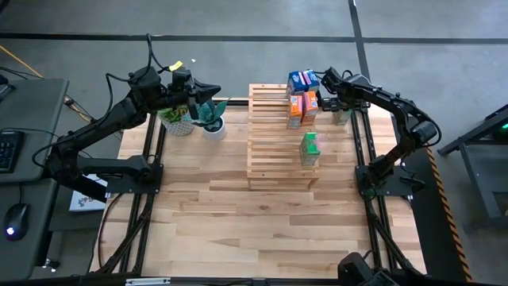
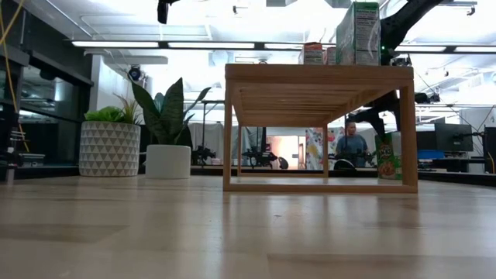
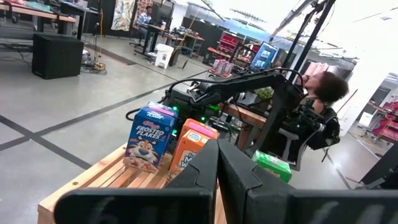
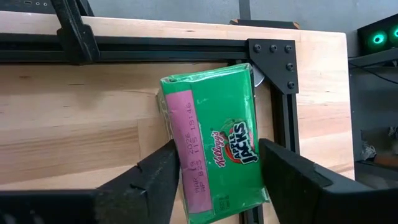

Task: Stack cereal on shelf
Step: Put the green cereal box aligned with the other green cereal box on the shelf

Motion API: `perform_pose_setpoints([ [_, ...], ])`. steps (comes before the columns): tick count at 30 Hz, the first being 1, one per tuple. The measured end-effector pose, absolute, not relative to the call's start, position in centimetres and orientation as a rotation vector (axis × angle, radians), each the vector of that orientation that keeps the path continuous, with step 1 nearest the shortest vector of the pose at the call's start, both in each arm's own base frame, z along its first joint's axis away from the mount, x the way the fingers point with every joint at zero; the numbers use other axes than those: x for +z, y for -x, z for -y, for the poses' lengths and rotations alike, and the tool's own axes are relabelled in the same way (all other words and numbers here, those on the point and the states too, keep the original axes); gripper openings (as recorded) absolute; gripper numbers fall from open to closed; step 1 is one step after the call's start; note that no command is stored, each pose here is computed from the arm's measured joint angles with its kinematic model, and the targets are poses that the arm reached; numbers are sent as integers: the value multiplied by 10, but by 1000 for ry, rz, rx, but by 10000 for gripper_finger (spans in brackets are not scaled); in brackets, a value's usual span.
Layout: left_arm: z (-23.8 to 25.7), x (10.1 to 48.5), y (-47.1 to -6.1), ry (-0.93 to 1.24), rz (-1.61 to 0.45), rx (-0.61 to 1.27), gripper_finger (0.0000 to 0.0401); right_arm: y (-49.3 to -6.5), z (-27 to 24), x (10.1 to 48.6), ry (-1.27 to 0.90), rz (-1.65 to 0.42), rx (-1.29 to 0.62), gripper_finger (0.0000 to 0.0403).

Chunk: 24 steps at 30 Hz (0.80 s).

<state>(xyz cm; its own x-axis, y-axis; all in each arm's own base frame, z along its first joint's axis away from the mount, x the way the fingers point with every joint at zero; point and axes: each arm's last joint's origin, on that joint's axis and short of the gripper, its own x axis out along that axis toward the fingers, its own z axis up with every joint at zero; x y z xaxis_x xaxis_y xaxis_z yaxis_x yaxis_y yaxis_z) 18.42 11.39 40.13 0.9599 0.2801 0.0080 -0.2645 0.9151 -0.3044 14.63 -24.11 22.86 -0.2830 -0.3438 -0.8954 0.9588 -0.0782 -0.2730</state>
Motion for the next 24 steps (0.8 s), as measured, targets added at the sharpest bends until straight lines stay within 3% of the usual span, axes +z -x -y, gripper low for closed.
perform_pose_setpoints([
  [13,-114,401,-184,306,52,280,0,-147,241,236,-823,-1103,-1567,172],
  [24,-114,401,-184,305,52,281,0,-147,247,305,-691,-907,-1652,160],
])
